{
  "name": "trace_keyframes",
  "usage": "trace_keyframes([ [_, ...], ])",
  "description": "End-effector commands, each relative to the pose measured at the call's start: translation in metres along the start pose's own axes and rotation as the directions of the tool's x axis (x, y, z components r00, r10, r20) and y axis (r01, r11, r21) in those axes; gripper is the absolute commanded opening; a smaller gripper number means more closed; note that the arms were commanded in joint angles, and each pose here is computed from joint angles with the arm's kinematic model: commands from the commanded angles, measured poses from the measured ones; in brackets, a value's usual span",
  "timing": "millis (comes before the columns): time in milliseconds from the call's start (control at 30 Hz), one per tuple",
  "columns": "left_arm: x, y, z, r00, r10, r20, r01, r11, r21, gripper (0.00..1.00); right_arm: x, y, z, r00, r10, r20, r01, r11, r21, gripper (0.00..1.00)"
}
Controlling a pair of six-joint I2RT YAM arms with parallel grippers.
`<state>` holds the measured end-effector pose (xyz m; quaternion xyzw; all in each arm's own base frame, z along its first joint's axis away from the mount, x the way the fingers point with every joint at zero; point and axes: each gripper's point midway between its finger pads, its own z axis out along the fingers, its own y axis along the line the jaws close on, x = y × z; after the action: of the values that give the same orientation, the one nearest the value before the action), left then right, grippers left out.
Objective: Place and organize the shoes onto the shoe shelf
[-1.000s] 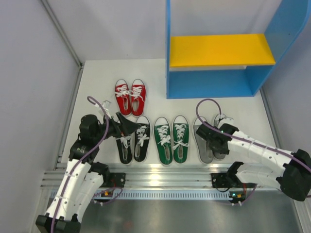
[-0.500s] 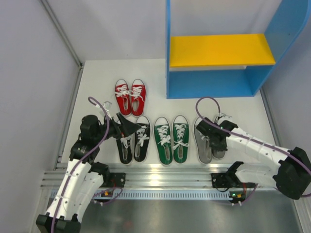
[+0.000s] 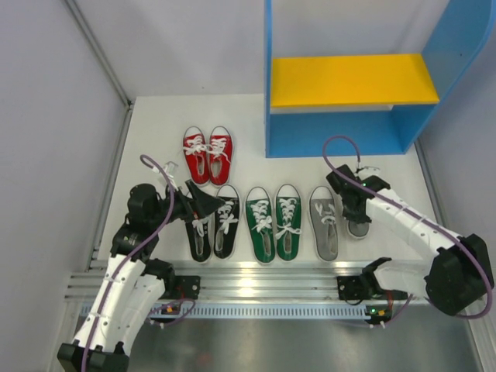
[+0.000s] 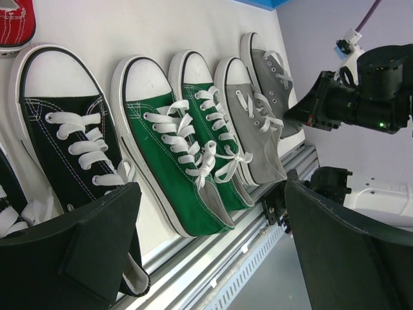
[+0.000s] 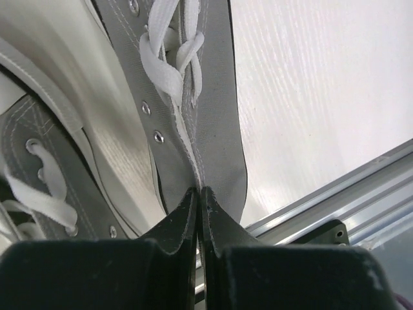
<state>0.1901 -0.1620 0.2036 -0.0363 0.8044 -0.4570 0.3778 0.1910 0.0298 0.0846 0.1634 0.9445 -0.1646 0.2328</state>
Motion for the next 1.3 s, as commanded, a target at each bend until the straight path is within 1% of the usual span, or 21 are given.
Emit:
trace_keyframes([
  [0, -0.003, -0.004, -0.001, 0.999, 0.025, 0.021, -0.026, 1.000, 0.016, 0.98, -0.030, -0.001, 0.006, 0.997, 0.015, 0.082, -0.018, 0.999, 0.030, 0.00],
  [167, -0.002, -0.003, 0.000, 1.000, 0.018, 0.017, -0.018, 1.000, 0.015, 0.98, -0.035, -0.006, 0.020, 0.997, 0.004, 0.074, -0.010, 0.997, 0.073, 0.01],
  [200, -0.002, -0.003, -0.001, 1.000, 0.020, 0.018, -0.020, 1.000, 0.018, 0.98, -0.039, -0.005, 0.023, 0.997, 0.001, 0.082, -0.007, 0.998, 0.068, 0.12],
  [233, -0.002, -0.003, -0.001, 1.000, 0.019, 0.020, -0.019, 1.000, 0.017, 0.98, -0.039, -0.002, 0.025, 0.997, -0.005, 0.077, 0.001, 0.999, 0.054, 0.18],
  [267, -0.002, -0.003, -0.001, 1.000, 0.019, 0.018, -0.019, 1.000, 0.016, 0.98, -0.040, -0.001, 0.025, 0.997, -0.003, 0.079, 0.000, 0.999, 0.040, 0.38],
  [333, -0.002, -0.003, -0.001, 1.000, 0.020, 0.019, -0.020, 1.000, 0.016, 0.98, -0.049, 0.004, 0.020, 0.994, 0.023, 0.110, -0.022, 1.000, -0.006, 0.65],
  [400, -0.001, -0.003, -0.001, 1.000, 0.021, 0.018, -0.022, 1.000, 0.018, 0.98, -0.057, 0.004, 0.011, 0.985, 0.070, 0.155, -0.063, 0.997, -0.050, 0.80],
  [500, -0.002, -0.003, -0.001, 0.999, 0.028, 0.024, -0.029, 0.999, 0.016, 0.98, -0.064, -0.002, 0.002, 0.974, 0.106, 0.201, -0.094, 0.993, -0.066, 0.83],
  [533, -0.002, -0.002, -0.001, 0.999, 0.028, 0.023, -0.028, 0.999, 0.016, 0.98, -0.064, -0.007, 0.002, 0.973, 0.104, 0.207, -0.097, 0.994, -0.045, 0.84],
  [700, 0.000, 0.000, 0.000, 1.000, 0.023, 0.015, -0.023, 1.000, 0.011, 0.98, -0.048, -0.017, 0.018, 0.985, 0.102, 0.141, -0.106, 0.994, 0.022, 0.84],
  [800, 0.001, 0.000, 0.000, 1.000, 0.023, 0.010, -0.023, 1.000, 0.013, 0.98, -0.048, -0.018, 0.023, 0.987, 0.104, 0.124, -0.111, 0.992, 0.054, 0.83],
  [867, 0.001, 0.000, 0.000, 1.000, 0.026, 0.012, -0.026, 1.000, 0.015, 0.98, -0.055, -0.011, 0.026, 0.982, 0.123, 0.141, -0.128, 0.991, 0.027, 0.83],
  [967, 0.001, 0.000, 0.000, 0.999, 0.029, 0.012, -0.029, 0.999, 0.015, 0.98, -0.062, -0.008, 0.032, 0.982, 0.117, 0.147, -0.119, 0.993, 0.008, 0.81],
  [1100, 0.001, 0.000, 0.000, 1.000, 0.028, 0.012, -0.028, 1.000, 0.015, 0.98, -0.077, -0.001, 0.043, 0.982, 0.088, 0.167, -0.088, 0.996, -0.009, 0.76],
  [1133, 0.001, 0.000, 0.000, 1.000, 0.026, 0.012, -0.026, 1.000, 0.015, 0.98, -0.077, 0.000, 0.047, 0.984, 0.085, 0.158, -0.085, 0.996, -0.009, 0.75],
  [1200, 0.001, 0.000, 0.000, 1.000, 0.025, 0.014, -0.026, 1.000, 0.014, 0.98, -0.075, -0.002, 0.060, 0.991, 0.066, 0.116, -0.068, 0.998, 0.008, 0.68],
  [1267, 0.000, 0.000, -0.001, 0.999, 0.029, 0.016, -0.030, 0.999, 0.014, 0.98, -0.074, 0.004, 0.068, 0.993, 0.067, 0.095, -0.066, 0.998, -0.015, 0.64],
])
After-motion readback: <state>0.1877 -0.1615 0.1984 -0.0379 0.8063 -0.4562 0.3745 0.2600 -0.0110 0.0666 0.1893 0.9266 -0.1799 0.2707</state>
